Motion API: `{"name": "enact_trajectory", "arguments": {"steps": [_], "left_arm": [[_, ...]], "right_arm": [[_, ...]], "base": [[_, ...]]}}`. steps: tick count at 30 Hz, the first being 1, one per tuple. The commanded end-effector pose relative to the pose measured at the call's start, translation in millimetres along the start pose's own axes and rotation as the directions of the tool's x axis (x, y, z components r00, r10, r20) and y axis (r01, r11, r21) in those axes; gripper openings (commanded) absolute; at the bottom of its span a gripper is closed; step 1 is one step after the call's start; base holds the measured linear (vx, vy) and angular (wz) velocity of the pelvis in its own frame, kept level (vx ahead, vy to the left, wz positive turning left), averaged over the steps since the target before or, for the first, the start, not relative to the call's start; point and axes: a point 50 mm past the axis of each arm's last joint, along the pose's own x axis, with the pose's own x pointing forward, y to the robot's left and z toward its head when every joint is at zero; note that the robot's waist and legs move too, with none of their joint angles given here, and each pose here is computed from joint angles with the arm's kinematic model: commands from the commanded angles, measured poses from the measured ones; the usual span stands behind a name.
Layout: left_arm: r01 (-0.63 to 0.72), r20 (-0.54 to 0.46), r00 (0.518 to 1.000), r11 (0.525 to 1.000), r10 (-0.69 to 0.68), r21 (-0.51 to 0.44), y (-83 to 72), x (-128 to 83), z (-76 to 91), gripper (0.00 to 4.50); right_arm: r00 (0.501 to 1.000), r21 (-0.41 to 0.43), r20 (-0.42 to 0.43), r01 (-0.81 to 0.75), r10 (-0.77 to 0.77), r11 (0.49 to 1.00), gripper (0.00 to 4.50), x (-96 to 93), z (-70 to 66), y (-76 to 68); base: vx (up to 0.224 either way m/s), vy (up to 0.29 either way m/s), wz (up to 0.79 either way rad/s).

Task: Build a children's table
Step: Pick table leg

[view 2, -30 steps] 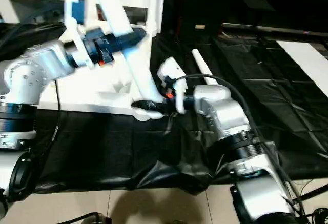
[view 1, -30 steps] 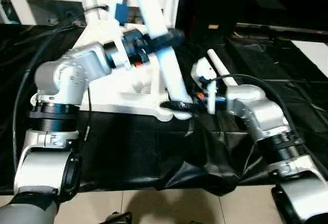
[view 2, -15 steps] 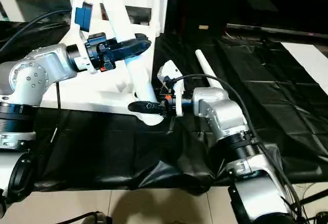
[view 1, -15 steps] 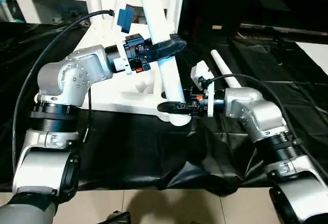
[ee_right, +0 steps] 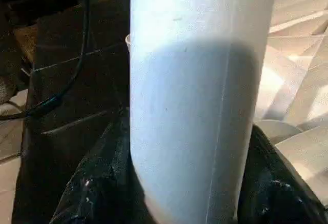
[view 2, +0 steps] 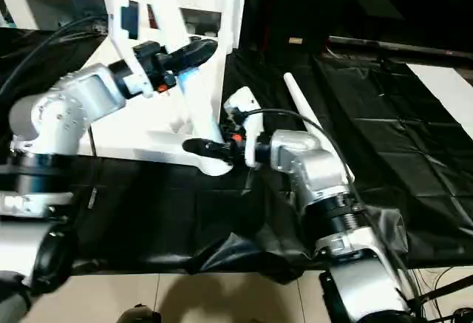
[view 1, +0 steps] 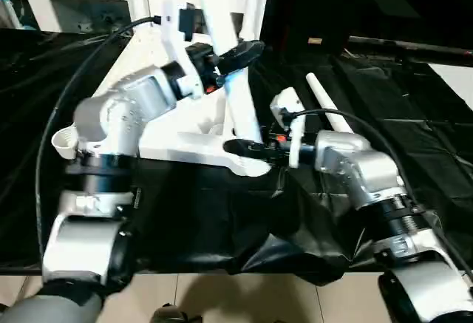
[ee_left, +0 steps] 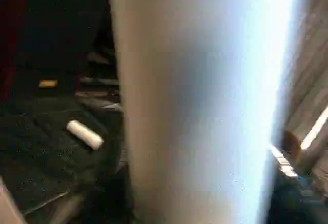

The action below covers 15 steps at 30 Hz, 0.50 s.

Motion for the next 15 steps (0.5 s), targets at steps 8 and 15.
{"name": "enact_trajectory", "arguments": {"steps": [8, 15], "left_arm": [[-0.068, 0.011, 0.998, 0.998, 0.068, 0.002, 1.9, -5.8, -0.8, 1.96], [0.022, -0.016, 1.000, 0.997, -0.021, 0.073, -8.1, -4.6, 1.1, 1.80]], "right_arm": [[0.998, -0.033, 0.041, 0.056, -0.055, 0.998, 1.95, -3.0, 8.7, -4.9], [0.994, -0.024, 0.095, 0.050, -0.048, 0.998, 2.64, -6.3, 15.6, -7.9]], "base": [[0.000, 0.000, 0.00], [0.000, 0.000, 0.00]]}}
